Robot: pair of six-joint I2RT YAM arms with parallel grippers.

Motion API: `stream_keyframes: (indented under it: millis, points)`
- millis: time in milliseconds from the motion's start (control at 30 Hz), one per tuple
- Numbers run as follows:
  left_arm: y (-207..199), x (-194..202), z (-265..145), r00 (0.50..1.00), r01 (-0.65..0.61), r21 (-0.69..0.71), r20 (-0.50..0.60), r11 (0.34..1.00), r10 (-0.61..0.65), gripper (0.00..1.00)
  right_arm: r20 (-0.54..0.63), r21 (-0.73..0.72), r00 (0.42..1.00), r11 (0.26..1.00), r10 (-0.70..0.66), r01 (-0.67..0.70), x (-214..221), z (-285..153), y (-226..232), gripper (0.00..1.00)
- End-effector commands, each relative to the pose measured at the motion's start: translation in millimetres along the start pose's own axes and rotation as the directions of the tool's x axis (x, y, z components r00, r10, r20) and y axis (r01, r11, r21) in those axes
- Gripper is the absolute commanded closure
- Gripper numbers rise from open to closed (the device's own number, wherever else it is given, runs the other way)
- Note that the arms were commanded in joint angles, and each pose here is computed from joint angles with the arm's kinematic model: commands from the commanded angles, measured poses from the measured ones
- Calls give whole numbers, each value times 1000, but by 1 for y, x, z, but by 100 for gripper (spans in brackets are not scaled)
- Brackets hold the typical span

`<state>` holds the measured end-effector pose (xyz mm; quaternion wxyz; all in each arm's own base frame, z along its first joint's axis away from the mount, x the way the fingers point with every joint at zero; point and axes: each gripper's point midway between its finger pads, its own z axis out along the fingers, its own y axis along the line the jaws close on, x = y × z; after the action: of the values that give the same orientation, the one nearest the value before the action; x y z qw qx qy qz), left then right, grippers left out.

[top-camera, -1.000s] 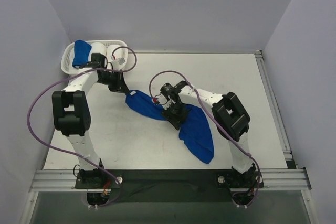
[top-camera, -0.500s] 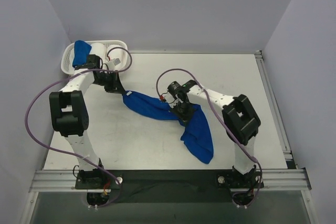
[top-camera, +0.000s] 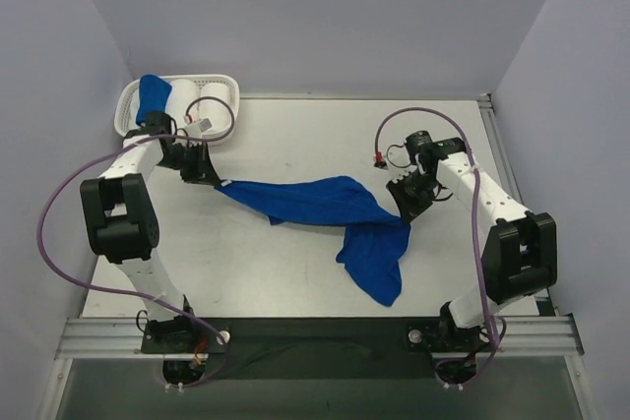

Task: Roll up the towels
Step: Flatten the towel

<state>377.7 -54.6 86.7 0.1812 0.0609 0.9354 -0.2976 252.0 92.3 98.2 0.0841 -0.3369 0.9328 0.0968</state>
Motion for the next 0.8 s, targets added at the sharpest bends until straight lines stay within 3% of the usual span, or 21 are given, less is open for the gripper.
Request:
stream_keyframes:
  millis: [0,333,500,667,700,767]
  points:
    - [6,0,-20,999,-38,-40,29,998,39,100,-58,-73,998,997,7,-11,21,0,-3,100]
    - [-1,-20,-48,992,-9,-37,127,999,14,100,98,-41,995,999,-21,25,-47,-38,-8,100]
    - [-5,-30,-62,985,-33,-34,168,999,39,100,124,-55,990,996,-68,76,-59,-51,0,100]
    - [-9,-34,-70,978,-99,-44,180,994,106,100,7,-259,971,937,-241,235,-3,-19,82,100]
    - [-9,-36,-71,978,-99,-43,182,994,105,100,18,-314,937,888,-348,336,7,-15,119,100]
    - [-10,-41,-71,976,-104,-39,186,994,110,100,-27,-387,899,834,-437,394,38,0,155,100]
